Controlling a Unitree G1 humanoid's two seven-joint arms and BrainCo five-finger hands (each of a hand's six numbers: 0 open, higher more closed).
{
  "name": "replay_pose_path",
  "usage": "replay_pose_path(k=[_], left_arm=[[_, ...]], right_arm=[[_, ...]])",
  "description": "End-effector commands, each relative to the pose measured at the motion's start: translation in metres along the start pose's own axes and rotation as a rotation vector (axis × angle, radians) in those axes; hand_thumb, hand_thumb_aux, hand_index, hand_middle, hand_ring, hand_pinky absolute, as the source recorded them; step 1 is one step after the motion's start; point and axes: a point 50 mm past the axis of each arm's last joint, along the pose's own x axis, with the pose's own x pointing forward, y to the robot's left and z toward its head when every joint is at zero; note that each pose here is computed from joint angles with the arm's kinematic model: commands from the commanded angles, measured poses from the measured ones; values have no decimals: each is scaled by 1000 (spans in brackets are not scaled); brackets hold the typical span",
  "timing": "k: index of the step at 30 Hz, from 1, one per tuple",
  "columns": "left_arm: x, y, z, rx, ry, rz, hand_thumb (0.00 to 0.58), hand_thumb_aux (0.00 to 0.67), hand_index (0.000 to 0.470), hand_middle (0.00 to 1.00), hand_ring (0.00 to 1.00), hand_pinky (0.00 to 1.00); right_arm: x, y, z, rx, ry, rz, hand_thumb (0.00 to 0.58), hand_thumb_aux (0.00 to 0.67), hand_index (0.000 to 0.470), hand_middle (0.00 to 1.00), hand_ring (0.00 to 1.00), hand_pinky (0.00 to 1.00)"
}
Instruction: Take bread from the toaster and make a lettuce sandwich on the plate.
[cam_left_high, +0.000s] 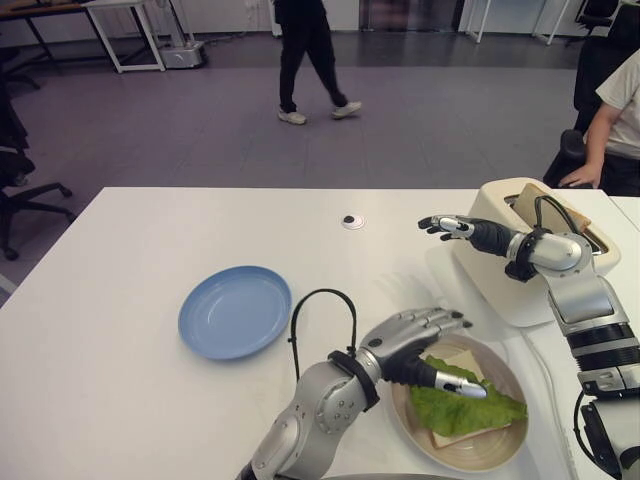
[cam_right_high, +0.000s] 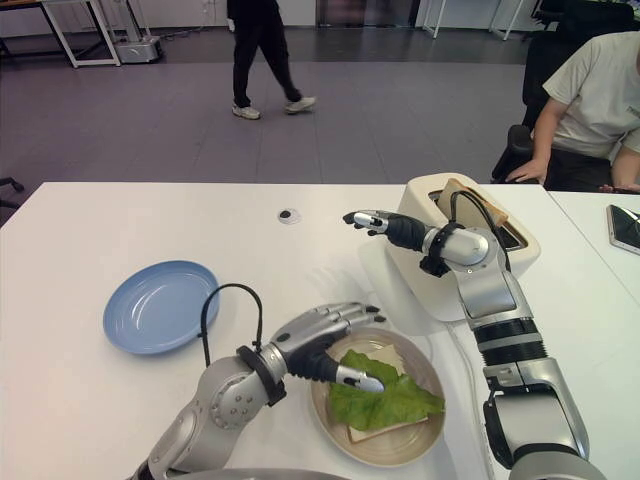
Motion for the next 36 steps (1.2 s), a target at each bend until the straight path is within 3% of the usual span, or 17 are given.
replay_pose_path(k=[1, 4, 7, 11, 18, 19, 20, 22, 23, 24, 25, 26, 27, 36], left_arm=[[-14, 52, -32, -147, 94, 428, 0, 0, 0, 0, 0, 0], [-30, 62, -61, -137, 191, 541, 0, 0, 0, 0, 0, 0], [-36, 58, -73, -125, 226, 541, 0, 0, 0, 0, 0, 0], [-38, 55, -77, -115, 236, 538, 0, 0, 0, 0, 0, 0], [-39, 56, -82, -81, 240, 518, 0, 0, 0, 0, 0, 0], [-39, 57, -82, -77, 239, 515, 0, 0, 0, 0, 0, 0], [-39, 57, -82, -74, 239, 514, 0, 0, 0, 0, 0, 0], [-39, 57, -83, -69, 237, 512, 0, 0, 0, 0, 0, 0], [-39, 57, -83, -68, 237, 510, 0, 0, 0, 0, 0, 0], [-39, 57, -83, -67, 237, 509, 0, 0, 0, 0, 0, 0], [-39, 57, -83, -67, 237, 508, 0, 0, 0, 0, 0, 0], [-38, 57, -83, -66, 237, 507, 0, 0, 0, 0, 0, 0], [-38, 56, -83, -65, 236, 505, 0, 0, 0, 0, 0, 0], [-38, 53, -85, -53, 251, 502, 0, 0, 0, 0, 0, 0]], right_arm=[[-22, -44, 34, -7, -134, -187, 0, 0, 0, 0, 0, 0], [-40, -72, 55, -75, -175, -316, 0, 0, 0, 0, 0, 0], [-62, -95, 62, -275, -79, -455, 0, 0, 0, 0, 0, 0], [-78, -107, 36, -709, 268, -486, 0, 0, 0, 0, 0, 0], [-76, -86, -13, -857, 518, -273, 0, 0, 0, 0, 0, 0], [-75, -82, -16, -857, 526, -250, 31, 18, 13, 0, 0, 0], [-73, -78, -18, -855, 528, -228, 87, 53, 37, 0, 0, 0], [-72, -73, -21, -852, 539, -193, 322, 223, 157, 0, 0, 0], [-72, -72, -25, -848, 554, -177, 371, 268, 188, 0, 0, 0], [-73, -71, -28, -846, 572, -163, 334, 234, 164, 0, 0, 0], [-74, -70, -32, -841, 583, -155, 410, 307, 216, 0, 0, 0], [-74, -70, -35, -836, 593, -149, 573, 599, 420, 0, 0, 0], [-75, -70, -36, -831, 596, -149, 580, 670, 470, 0, 0, 0], [-70, -79, -29, -816, 561, -219, 580, 670, 470, 0, 0, 0]])
